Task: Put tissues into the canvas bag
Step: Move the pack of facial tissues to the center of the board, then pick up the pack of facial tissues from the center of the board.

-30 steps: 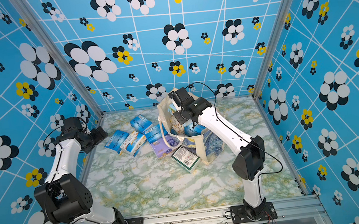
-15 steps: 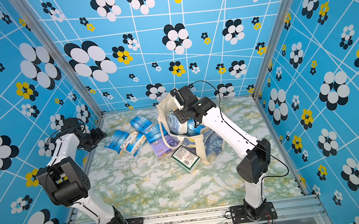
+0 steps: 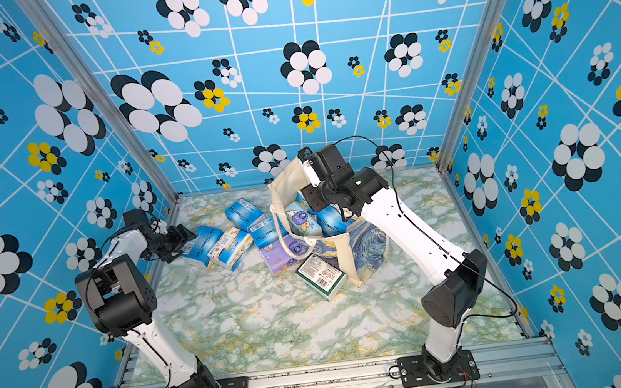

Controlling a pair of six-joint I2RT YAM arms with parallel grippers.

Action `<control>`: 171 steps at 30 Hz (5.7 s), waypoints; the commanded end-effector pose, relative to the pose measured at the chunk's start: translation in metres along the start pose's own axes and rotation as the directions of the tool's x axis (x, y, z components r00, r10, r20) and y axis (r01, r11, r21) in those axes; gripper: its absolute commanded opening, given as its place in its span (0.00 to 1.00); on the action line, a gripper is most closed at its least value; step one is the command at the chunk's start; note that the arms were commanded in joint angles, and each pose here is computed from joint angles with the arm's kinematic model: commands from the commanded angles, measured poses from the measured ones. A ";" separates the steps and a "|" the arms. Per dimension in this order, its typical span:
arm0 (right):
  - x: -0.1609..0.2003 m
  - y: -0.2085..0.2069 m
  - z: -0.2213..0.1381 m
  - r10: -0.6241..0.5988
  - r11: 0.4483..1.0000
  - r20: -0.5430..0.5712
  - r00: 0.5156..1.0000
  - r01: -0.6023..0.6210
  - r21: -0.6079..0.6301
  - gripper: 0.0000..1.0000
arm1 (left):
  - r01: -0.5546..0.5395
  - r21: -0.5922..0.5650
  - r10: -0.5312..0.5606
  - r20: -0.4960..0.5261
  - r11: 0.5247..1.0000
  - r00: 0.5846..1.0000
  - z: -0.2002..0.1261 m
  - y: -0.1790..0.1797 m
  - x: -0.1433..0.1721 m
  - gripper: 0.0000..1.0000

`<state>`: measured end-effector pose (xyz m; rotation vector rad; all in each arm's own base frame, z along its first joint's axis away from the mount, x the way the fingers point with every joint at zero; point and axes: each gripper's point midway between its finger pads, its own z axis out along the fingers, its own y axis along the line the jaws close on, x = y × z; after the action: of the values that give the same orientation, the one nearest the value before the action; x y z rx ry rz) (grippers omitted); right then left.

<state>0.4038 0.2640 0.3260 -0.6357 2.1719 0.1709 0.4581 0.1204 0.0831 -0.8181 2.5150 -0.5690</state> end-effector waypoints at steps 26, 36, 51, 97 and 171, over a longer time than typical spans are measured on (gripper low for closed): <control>0.009 -0.003 -0.018 0.024 1.000 0.010 1.000 -0.023 -0.009 0.61 | -0.086 0.067 0.098 -0.206 0.994 0.974 0.005 -0.052 0.131 0.73; 0.013 -0.003 -0.022 0.034 0.999 0.019 0.999 -0.033 -0.013 0.62 | -0.154 0.053 0.163 -0.271 0.987 0.949 -0.009 -0.067 0.166 0.73; 0.014 -0.003 -0.023 0.028 1.000 0.016 0.999 -0.028 -0.012 0.63 | -0.199 0.077 0.213 -0.301 0.977 0.930 -0.029 -0.086 0.193 0.74; 0.008 0.079 -0.069 -0.096 0.956 0.022 0.995 0.099 -0.276 0.70 | -0.121 0.044 0.120 0.038 0.992 0.992 -0.054 -0.083 0.079 0.79; 0.166 0.281 0.107 -0.433 0.840 -0.336 0.836 0.238 -0.487 0.99 | -0.266 0.318 0.185 0.263 0.910 0.947 -0.228 -0.170 0.146 1.00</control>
<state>0.2497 0.4834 0.1143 -1.4439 2.3637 0.4209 0.3194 -0.0386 0.2960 -0.4633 2.1849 -0.7553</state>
